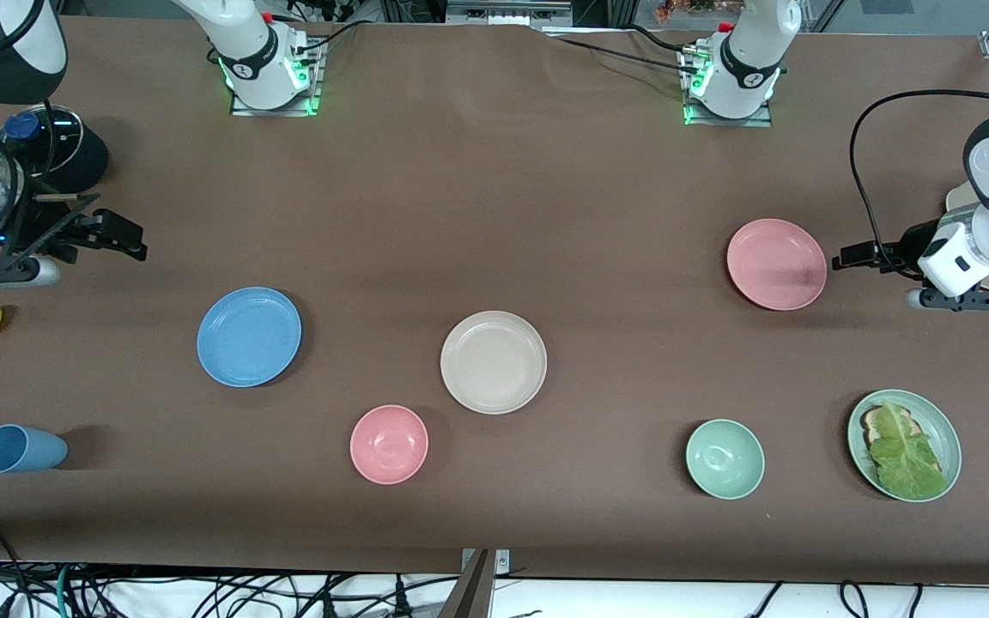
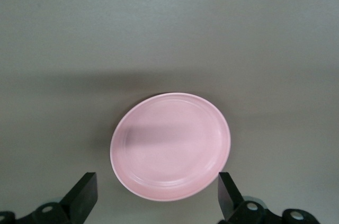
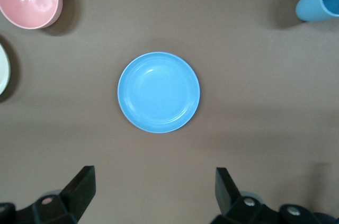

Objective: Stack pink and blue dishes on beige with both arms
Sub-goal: 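Move the left gripper down to the rim of the pink plate, then close the left gripper on the pink plate rim and lift it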

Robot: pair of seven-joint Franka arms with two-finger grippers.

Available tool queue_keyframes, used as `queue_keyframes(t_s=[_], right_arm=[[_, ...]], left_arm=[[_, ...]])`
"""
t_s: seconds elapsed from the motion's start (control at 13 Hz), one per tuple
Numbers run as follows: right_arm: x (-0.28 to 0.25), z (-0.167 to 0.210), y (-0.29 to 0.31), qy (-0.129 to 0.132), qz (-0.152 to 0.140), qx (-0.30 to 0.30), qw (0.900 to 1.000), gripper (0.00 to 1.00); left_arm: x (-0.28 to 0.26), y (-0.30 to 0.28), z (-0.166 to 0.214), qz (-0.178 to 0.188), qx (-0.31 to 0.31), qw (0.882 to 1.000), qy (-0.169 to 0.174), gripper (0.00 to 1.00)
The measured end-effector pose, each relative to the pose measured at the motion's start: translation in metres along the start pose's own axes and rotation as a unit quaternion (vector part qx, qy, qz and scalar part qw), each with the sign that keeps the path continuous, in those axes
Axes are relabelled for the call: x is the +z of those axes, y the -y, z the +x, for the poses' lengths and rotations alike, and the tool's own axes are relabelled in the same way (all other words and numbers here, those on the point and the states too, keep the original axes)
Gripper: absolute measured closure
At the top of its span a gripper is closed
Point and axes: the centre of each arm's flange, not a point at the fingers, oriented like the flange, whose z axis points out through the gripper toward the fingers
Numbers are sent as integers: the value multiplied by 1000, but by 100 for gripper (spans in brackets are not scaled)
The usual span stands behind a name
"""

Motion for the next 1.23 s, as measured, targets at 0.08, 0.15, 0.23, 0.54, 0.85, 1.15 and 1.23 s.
queue_keyframes(t_s=[0.08,0.15,0.23,0.54,0.85,1.15,1.23], right_arm=[[0,1,-1,-5,-4,0,1000,0],[1,2,-1,-10,-5,-1,1000,0],[4,3,-1,-14,-5,-1,1000,0],[9,5,2,-20,-5,-3,1000,0],[-10,3,28,-40,-1,-16,999,0],[-17,-5,34,-26,0,-19,999,0],[-15,-7,34,-17,-1,-19,1000,0]], left_arm=[[11,15,-4,-9,7,1000,-7,0],[22,32,-8,-15,13,1000,-13,0],[33,48,-9,-19,18,1000,-16,0],[68,72,-5,-38,29,999,-22,0],[88,73,-6,-32,24,999,-29,0],[108,71,-15,-35,13,999,-33,0],[110,71,-17,-35,11,999,-34,0]])
